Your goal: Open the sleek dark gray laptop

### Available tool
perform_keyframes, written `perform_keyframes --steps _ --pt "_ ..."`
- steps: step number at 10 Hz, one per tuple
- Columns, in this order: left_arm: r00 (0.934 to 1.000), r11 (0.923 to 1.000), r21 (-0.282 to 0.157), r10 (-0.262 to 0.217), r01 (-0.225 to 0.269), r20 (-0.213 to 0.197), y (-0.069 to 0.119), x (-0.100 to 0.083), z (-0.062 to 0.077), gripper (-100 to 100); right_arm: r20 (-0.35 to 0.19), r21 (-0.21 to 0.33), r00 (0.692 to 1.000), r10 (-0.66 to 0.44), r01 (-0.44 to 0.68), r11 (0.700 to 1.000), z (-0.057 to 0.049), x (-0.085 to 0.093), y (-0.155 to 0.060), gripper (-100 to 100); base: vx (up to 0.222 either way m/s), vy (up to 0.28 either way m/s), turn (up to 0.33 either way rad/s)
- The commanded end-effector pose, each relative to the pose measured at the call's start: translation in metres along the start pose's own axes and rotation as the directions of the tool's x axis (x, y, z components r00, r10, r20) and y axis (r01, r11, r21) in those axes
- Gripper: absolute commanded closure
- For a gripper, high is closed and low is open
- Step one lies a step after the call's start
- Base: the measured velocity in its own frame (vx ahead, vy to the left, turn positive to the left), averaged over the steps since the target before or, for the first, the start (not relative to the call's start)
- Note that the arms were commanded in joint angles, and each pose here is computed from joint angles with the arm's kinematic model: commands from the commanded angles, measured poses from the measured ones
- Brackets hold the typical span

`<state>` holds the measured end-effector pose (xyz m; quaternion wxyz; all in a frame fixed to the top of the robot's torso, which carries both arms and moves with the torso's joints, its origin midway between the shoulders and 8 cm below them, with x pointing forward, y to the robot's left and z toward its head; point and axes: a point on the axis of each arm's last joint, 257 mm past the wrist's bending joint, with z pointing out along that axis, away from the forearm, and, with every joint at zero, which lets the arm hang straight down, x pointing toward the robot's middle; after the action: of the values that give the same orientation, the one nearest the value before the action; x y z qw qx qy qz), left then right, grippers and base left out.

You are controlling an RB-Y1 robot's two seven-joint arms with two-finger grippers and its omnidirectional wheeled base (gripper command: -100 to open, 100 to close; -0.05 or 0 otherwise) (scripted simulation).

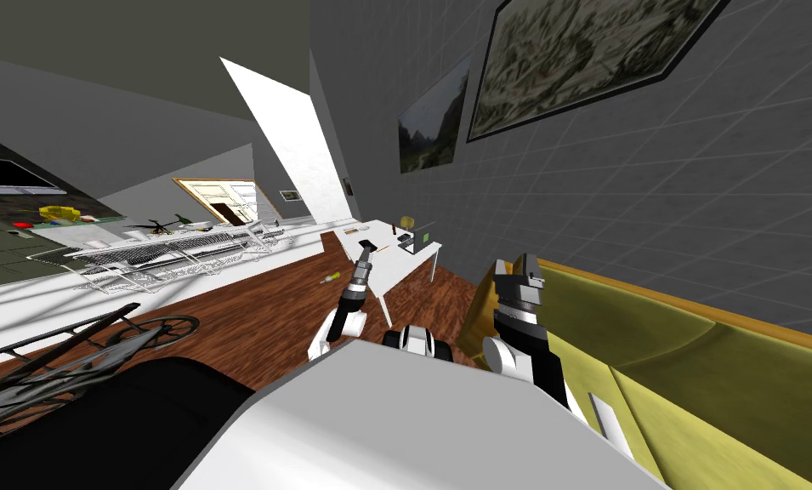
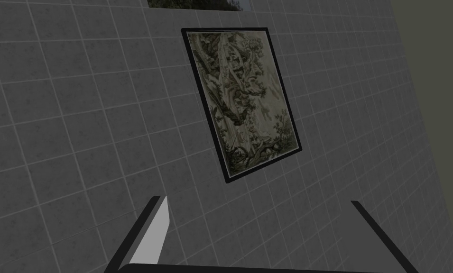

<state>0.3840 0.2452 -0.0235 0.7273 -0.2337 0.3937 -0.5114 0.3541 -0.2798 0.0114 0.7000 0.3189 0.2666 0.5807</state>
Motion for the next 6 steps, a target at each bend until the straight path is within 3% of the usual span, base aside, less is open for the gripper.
perform_keyframes --steps 1,6 --pt "0.9992 0.9998 -0.012 0.016 -0.017 -0.037 0.021 0.01 0.011 -100 0.0 0.0 1.0 0.0 0.0 1.0 0.0 0.0 0.0 0 0.02 -0.005 -0.019" --pt "0.9964 0.9986 -0.035 0.037 -0.039 -0.077 0.056 0.026 0.036 -100 0.0 0.0 1.0 0.0 0.0 1.0 0.0 0.0 0.0 0 0.019 -0.005 -0.02"
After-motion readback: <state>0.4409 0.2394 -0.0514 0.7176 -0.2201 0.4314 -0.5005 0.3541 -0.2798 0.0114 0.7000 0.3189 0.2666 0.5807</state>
